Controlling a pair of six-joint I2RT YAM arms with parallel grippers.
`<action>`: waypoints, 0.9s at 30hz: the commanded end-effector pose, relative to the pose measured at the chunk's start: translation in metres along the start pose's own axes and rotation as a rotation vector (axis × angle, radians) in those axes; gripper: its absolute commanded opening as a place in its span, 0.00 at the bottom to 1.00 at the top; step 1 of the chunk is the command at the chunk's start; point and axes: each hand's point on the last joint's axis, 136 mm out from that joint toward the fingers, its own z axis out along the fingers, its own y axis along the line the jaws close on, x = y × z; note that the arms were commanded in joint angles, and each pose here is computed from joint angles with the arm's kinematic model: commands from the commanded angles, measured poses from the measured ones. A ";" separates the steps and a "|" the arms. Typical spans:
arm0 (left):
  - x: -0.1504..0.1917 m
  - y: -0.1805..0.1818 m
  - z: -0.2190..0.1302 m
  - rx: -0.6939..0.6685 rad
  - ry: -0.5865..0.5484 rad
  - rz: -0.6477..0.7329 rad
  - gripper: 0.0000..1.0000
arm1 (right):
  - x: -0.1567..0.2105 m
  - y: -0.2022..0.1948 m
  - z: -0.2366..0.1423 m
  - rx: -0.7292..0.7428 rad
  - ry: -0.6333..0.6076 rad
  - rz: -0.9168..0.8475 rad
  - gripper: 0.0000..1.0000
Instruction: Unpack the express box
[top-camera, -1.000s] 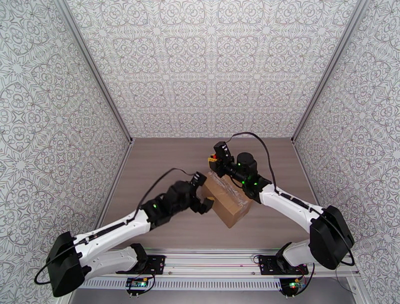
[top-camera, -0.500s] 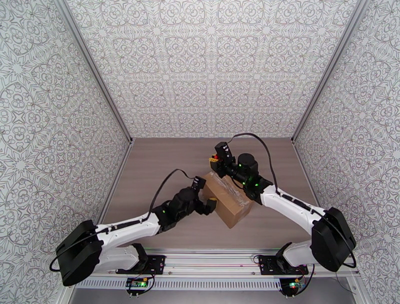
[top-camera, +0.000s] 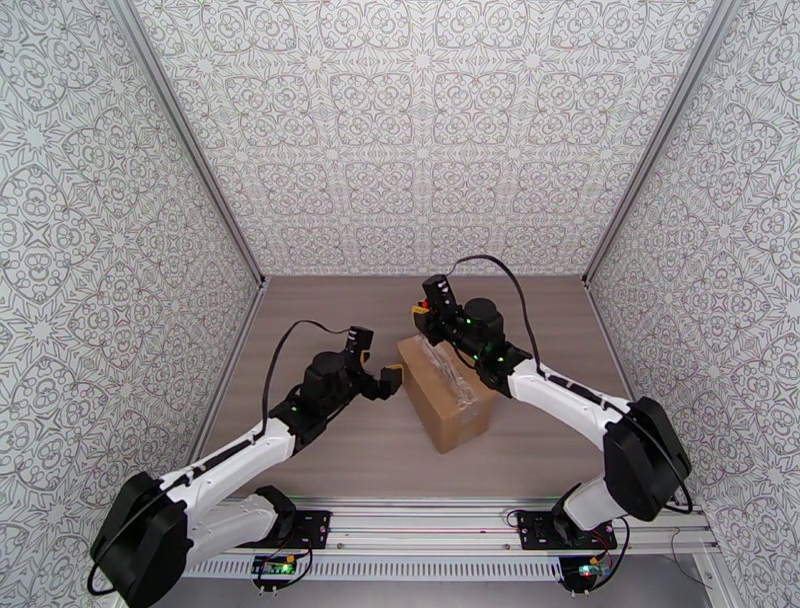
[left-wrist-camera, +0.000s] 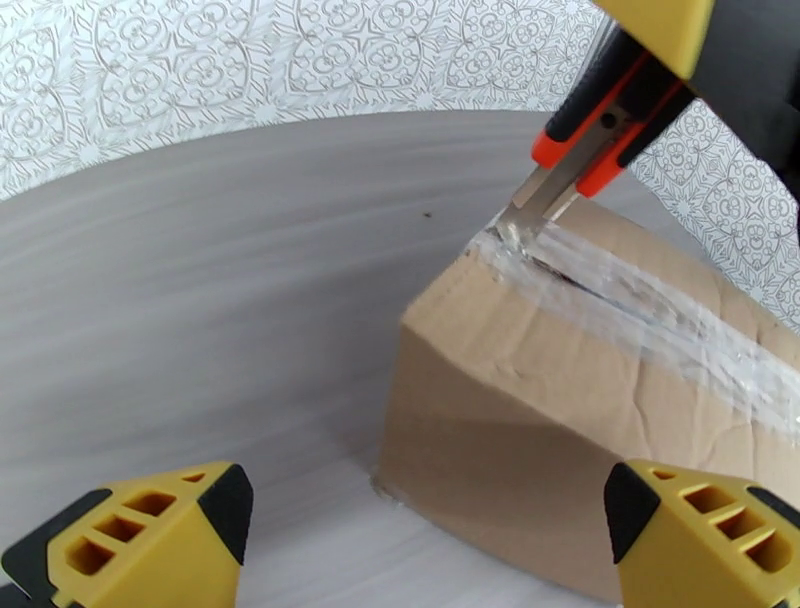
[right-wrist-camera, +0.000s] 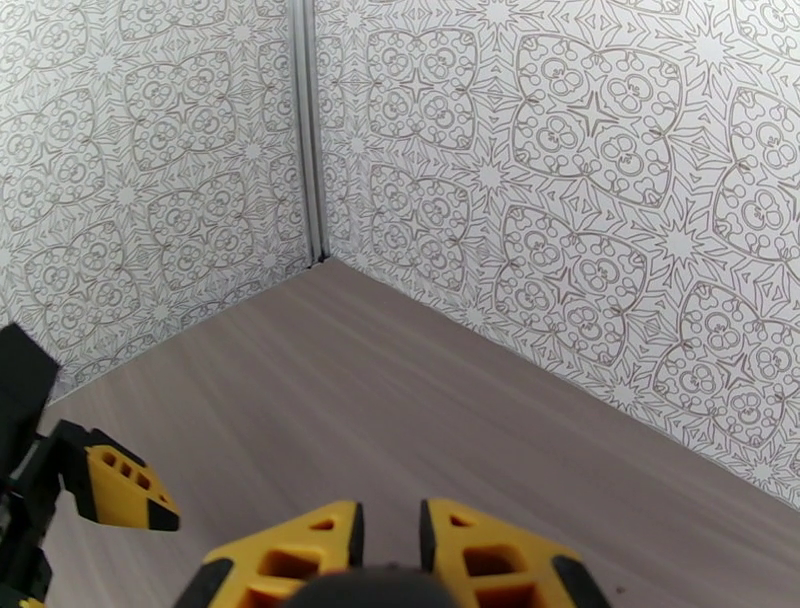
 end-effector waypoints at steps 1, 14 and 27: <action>0.003 -0.007 -0.008 0.050 0.041 0.067 0.99 | 0.021 -0.009 0.017 0.064 0.069 0.001 0.00; 0.018 -0.101 -0.017 0.285 0.051 0.144 0.99 | 0.027 -0.005 0.008 0.095 0.095 0.001 0.00; 0.035 -0.148 0.000 0.420 -0.020 0.208 0.99 | 0.034 -0.009 -0.006 0.161 0.087 -0.013 0.00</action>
